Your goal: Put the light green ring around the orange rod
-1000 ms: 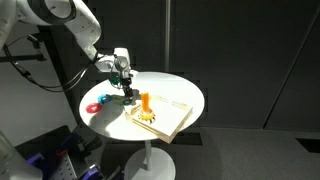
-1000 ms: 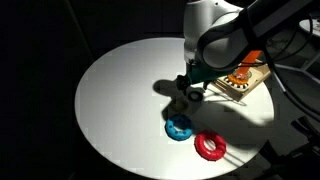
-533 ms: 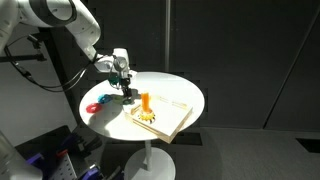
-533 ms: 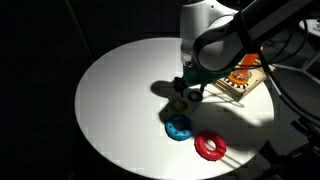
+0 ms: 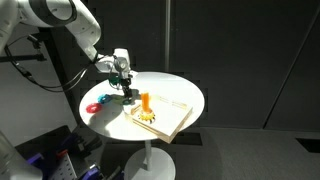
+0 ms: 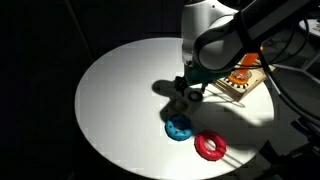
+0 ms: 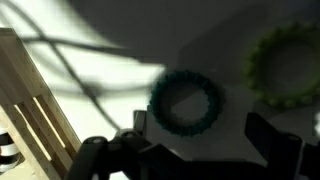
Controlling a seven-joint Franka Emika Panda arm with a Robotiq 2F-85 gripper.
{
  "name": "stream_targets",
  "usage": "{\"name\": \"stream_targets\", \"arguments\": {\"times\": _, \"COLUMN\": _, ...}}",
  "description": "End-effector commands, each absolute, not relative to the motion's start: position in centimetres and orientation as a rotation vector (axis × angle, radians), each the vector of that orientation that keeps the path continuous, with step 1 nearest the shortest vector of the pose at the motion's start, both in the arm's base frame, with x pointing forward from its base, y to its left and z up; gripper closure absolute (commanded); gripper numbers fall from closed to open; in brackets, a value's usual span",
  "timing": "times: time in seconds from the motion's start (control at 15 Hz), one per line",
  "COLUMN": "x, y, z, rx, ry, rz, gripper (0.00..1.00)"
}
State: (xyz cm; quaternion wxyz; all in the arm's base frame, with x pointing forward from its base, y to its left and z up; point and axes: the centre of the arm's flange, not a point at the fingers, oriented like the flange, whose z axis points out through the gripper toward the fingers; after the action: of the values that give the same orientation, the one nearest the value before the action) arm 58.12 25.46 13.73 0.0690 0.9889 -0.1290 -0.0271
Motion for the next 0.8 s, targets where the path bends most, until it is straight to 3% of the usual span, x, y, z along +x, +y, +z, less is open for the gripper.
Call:
{"name": "stream_targets", "arguments": {"times": 0.0, "x": 57.3, "y": 25.2, "z": 14.1, "rx": 2.965, "ry": -0.449, "rz": -0.075, "gripper": 0.00}}
{"name": "stream_targets", "arguments": {"times": 0.73, "x": 56.2, "y": 25.0, "z": 13.4, "rx": 2.982, "ry": -0.559, "rz": -0.038, "gripper": 0.00}}
